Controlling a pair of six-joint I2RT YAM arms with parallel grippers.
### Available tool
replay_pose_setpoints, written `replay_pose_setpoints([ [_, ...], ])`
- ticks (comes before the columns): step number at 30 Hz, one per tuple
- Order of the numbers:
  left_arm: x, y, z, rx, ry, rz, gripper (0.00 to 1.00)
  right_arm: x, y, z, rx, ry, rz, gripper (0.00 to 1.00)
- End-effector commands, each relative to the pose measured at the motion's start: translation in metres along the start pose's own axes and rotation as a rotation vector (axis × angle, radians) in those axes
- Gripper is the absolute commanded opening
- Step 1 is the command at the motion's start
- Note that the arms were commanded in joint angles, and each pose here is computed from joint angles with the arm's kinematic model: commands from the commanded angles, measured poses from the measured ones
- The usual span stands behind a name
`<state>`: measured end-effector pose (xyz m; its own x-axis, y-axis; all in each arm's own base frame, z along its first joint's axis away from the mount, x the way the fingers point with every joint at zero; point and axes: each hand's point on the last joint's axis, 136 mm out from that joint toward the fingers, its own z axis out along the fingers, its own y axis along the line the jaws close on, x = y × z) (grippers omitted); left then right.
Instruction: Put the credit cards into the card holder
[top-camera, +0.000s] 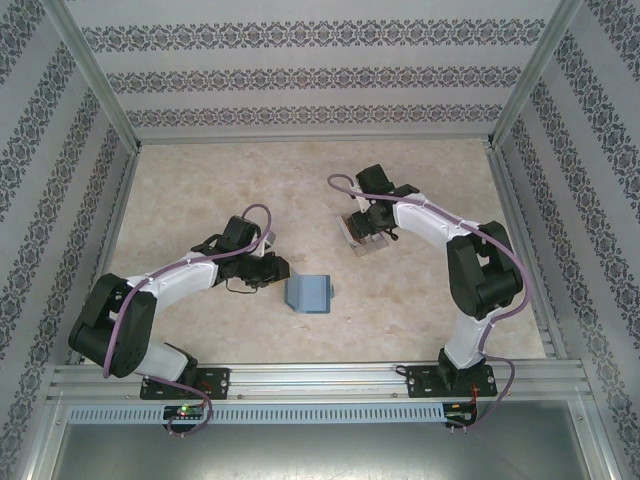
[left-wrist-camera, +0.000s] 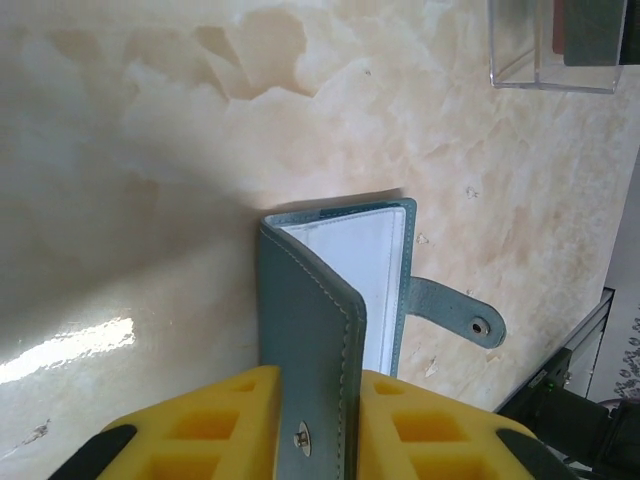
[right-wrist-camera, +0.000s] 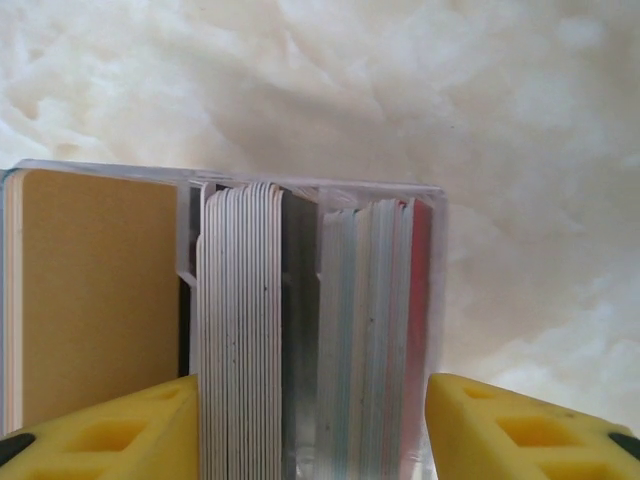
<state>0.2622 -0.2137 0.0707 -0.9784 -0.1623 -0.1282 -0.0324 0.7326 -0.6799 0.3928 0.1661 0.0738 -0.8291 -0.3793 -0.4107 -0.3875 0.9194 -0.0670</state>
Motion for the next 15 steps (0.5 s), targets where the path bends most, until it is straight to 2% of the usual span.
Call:
replay_pose_setpoints([
  [1,-0.003,0.007,-0.006,-0.039,-0.002,0.009,0.26,0.003,-0.025,-0.005,0.194,0.005,-0.036,0.57],
  [8,0.0,0.022,-0.006,-0.111,0.011,-0.003,0.26,-0.007,-0.035,-0.022,0.359,-0.052,-0.093,0.52],
  [15,0.0,0.027,-0.006,-0.135,0.009,0.006,0.22,-0.013,-0.034,-0.033,0.402,-0.094,-0.111,0.51],
])
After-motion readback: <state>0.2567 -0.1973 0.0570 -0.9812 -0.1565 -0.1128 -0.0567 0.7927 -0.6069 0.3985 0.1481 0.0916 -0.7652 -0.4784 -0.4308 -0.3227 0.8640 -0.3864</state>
